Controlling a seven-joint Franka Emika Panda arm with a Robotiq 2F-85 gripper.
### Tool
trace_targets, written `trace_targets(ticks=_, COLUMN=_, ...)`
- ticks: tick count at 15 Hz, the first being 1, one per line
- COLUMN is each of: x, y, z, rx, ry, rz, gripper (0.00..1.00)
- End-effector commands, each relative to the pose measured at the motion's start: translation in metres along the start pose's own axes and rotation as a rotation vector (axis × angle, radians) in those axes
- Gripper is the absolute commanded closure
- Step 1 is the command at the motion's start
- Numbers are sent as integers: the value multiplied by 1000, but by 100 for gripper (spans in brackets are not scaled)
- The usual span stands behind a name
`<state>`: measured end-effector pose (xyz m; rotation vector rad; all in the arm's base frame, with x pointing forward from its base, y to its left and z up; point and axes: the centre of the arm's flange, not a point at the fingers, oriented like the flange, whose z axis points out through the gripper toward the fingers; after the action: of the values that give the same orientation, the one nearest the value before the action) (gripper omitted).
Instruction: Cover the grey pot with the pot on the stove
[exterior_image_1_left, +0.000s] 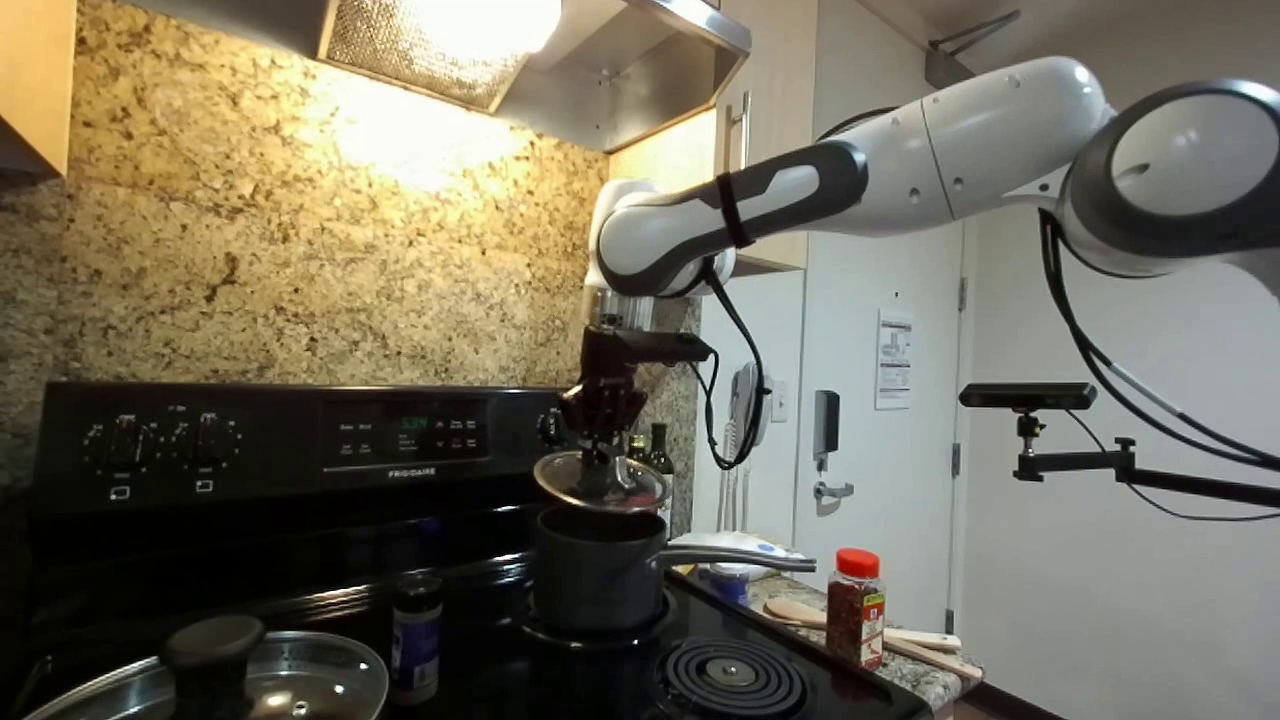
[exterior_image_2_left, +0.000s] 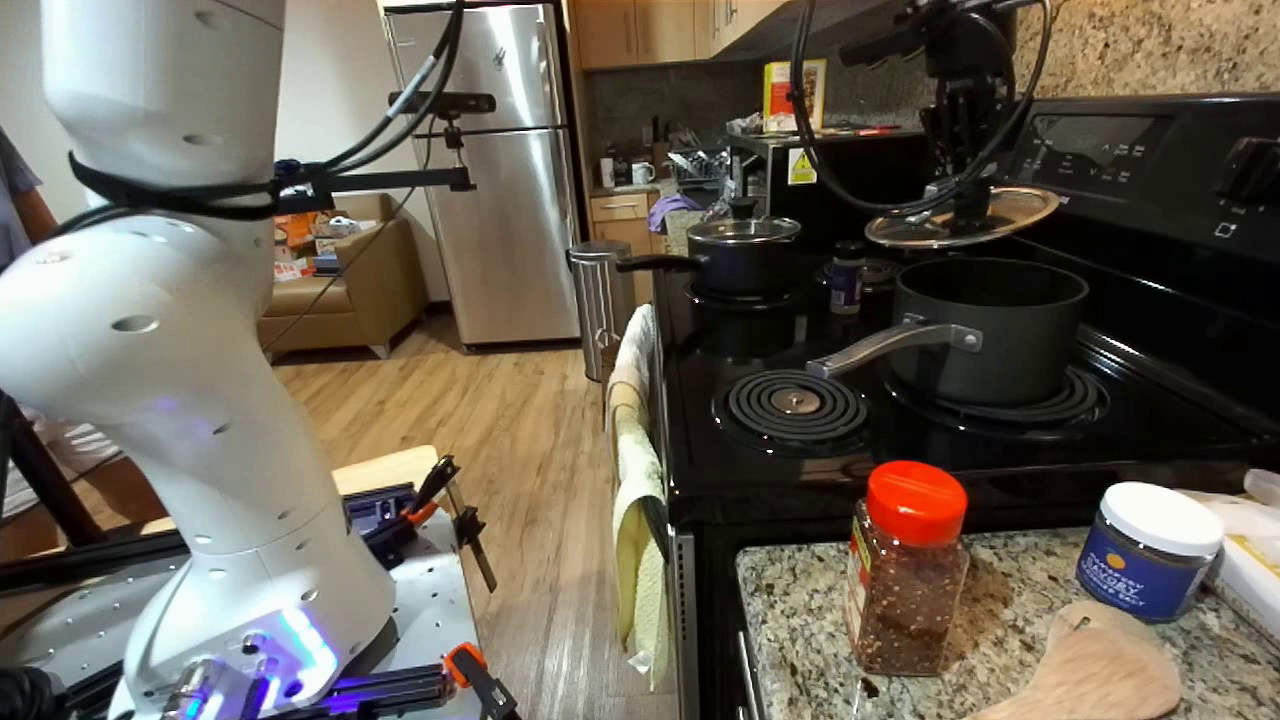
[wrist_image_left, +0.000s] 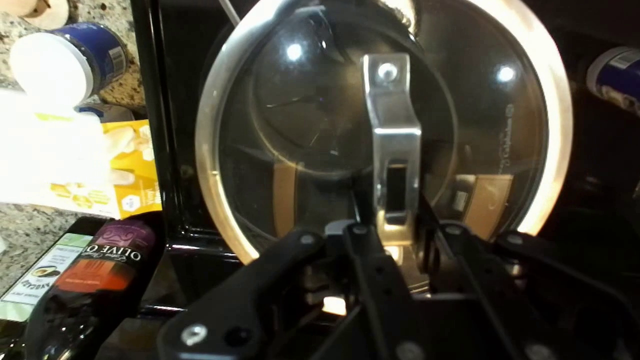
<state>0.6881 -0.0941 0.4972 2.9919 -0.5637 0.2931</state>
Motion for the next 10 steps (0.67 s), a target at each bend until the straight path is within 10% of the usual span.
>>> trace_targets(ticks=1, x=25, y=3, z=0, rx=-6, ry=-7, rz=60, gripper=95)
trace_targets(ticks=10, x=30, y=2, z=3, rx=-28, ry=-75, rz=146, gripper=95)
